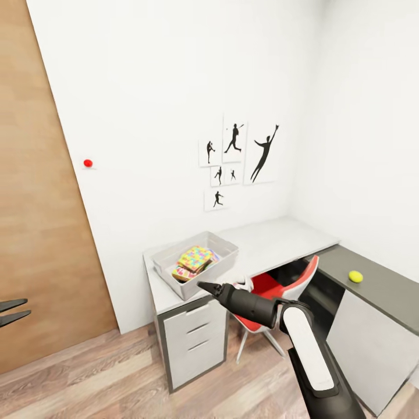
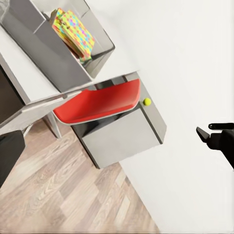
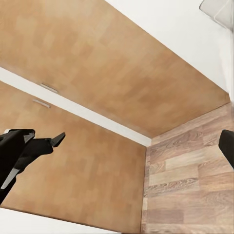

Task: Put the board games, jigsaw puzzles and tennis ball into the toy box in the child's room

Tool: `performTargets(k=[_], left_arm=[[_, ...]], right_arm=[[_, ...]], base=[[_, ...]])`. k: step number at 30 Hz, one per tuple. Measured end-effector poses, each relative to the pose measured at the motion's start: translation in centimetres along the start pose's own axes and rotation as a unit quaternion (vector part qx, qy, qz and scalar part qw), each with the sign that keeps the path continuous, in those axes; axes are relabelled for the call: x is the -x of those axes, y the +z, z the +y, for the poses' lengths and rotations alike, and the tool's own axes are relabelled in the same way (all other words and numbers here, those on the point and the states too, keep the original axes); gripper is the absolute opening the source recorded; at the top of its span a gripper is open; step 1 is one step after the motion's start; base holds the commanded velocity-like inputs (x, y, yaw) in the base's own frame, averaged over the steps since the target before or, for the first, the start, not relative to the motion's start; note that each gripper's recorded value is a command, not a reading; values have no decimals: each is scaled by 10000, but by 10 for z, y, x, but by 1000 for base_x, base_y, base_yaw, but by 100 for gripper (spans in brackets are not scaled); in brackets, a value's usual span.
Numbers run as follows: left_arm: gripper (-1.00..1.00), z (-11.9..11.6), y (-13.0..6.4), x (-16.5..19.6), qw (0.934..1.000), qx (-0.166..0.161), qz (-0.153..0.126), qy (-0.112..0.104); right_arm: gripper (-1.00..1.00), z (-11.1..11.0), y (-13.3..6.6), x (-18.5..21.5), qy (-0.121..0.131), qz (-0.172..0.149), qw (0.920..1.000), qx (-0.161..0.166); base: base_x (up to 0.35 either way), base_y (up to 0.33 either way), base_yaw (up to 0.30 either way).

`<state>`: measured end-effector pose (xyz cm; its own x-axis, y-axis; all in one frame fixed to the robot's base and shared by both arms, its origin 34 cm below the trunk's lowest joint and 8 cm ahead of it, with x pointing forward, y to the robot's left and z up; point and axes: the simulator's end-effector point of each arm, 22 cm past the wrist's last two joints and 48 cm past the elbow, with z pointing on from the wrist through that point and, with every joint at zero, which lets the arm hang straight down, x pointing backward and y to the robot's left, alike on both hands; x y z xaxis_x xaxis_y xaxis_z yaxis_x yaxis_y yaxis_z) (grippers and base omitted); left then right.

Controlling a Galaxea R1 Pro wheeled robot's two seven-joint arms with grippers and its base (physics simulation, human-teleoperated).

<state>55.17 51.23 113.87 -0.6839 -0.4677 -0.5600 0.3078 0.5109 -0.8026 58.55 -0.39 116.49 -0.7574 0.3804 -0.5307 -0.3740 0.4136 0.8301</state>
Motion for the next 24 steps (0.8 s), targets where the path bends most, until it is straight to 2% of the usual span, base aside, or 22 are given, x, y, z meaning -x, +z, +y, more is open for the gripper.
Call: performTargets(k=[8, 24], left_arm=[[100, 2, 1, -1, 10000, 13, 13, -19], [100, 5, 2, -2, 10000, 35, 32, -46]], right_arm=[[100, -2, 1, -1, 19, 12, 10000, -11], [100, -7, 1, -2, 55, 24, 10000, -33]], base=[[-74, 83, -245], [-4, 5, -266]])
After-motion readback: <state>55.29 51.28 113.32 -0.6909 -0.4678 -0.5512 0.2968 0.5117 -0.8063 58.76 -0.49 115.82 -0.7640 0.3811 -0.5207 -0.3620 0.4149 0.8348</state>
